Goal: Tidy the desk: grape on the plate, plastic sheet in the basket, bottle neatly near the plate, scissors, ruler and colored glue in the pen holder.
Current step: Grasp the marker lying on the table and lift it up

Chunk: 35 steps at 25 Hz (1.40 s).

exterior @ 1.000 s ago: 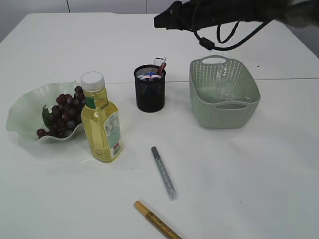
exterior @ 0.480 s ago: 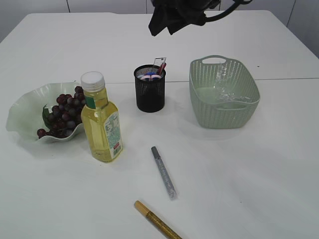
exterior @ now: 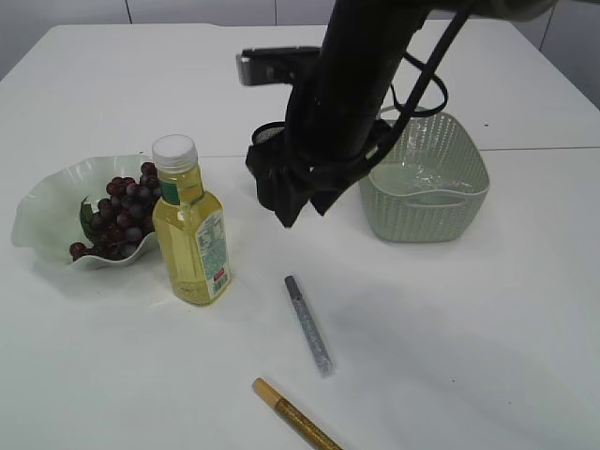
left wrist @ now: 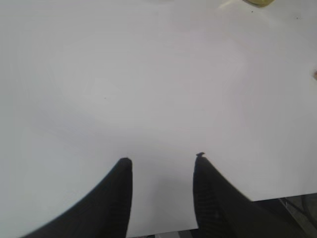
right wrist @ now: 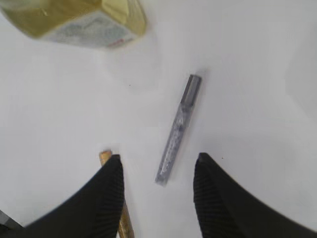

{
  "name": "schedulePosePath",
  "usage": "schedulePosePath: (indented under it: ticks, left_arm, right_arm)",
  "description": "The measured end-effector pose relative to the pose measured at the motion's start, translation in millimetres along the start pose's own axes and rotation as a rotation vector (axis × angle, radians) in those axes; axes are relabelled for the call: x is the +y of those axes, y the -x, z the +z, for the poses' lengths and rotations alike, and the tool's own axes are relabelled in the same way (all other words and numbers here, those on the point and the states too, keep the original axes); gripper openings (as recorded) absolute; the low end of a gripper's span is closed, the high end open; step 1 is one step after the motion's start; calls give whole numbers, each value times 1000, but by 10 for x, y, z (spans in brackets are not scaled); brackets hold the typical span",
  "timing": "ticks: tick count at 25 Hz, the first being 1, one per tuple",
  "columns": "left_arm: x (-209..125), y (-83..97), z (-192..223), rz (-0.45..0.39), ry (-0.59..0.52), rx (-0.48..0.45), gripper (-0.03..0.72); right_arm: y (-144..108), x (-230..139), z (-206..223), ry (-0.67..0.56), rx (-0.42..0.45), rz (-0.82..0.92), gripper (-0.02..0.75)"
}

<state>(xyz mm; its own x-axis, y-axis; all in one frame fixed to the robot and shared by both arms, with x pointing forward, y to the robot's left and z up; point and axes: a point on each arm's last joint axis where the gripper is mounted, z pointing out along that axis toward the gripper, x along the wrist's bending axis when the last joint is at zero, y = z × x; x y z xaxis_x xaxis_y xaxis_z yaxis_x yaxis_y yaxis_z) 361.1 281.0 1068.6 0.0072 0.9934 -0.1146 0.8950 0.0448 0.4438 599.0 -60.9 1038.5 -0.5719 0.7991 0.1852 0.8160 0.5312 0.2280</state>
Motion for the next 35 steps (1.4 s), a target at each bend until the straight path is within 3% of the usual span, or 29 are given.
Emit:
schedulePosePath:
  ticks: [7,14,26,35]
  left_arm:
    - [5,1,0,0,5,-1,307]
    - [38,5,-1,0,42,-6,307]
    - [59,8,-2,0,65,-9,307]
    - [61,8,-2,0,67,-9,307]
  right_arm:
    - [-14,-185,369,-123,-69,106,320]
    - [61,-205,829,-216,-65,192,320]
    - [118,-109,1121,-128,-64,251,319]
    - [170,-151,1412,-174,-66,286,319]
